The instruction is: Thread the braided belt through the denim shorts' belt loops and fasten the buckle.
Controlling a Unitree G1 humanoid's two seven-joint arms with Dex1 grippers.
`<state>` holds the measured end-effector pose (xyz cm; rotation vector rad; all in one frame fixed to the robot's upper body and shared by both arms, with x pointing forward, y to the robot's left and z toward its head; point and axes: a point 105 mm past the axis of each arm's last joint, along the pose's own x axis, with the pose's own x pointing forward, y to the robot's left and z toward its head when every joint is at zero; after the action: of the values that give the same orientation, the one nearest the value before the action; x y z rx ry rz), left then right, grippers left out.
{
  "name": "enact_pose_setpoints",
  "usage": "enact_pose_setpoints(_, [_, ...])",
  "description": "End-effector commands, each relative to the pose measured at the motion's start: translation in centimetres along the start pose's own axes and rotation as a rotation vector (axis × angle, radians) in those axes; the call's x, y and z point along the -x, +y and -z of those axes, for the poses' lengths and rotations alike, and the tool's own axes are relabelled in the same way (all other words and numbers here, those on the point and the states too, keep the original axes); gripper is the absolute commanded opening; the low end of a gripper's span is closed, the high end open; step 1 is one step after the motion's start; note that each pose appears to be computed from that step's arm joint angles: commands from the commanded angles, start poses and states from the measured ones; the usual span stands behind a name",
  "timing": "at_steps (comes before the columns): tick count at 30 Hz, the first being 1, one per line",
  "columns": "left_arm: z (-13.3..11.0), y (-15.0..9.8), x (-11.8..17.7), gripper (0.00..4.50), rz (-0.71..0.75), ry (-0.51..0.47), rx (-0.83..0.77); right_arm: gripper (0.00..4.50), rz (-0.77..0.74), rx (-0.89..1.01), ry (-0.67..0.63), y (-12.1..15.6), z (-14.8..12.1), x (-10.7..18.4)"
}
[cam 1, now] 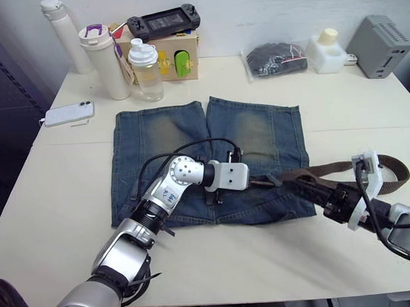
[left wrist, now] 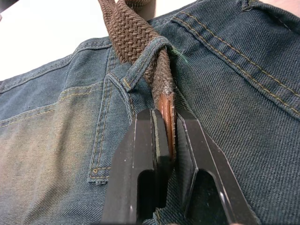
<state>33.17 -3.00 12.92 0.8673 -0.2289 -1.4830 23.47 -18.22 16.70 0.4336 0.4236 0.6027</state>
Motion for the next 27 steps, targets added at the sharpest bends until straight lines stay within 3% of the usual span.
enact_pose_setpoints(1, [-0.9, -0.3, -0.7, 0.3, 0.019, -0.037, -0.004, 4.41, -0.032, 0.151, 0.05, 1.4, 0.9, -0.3])
enact_pose_setpoints(6, [-2.1, 1.7, 1.5, 0.3, -0.007, -0.052, -0.038, 4.41, 0.086, 0.35, 0.134, -0.4, 2.5, -1.1])
enact_pose_setpoints(14, [-4.1, 2.3, 4.3, 0.3, -0.033, -0.072, -0.051, 4.41, 0.089, 0.43, 0.154, -0.9, 3.9, -1.7])
enact_pose_setpoints(18, [-4.0, 1.9, 5.1, 0.3, -0.036, -0.062, -0.042, 4.41, 0.044, 0.739, 0.162, 0.0, 3.4, -1.2])
enact_pose_setpoints(23, [-3.0, 1.4, 6.0, 0.3, -0.023, -0.015, -0.047, 4.41, -0.052, 1.177, 0.35, -0.2, 5.3, -0.2])
enact_pose_setpoints(27, [-2.9, 1.3, 6.5, 0.3, -0.045, 0.003, -0.101, 4.41, -0.059, 1.413, 0.371, -1.1, 5.7, -0.9])
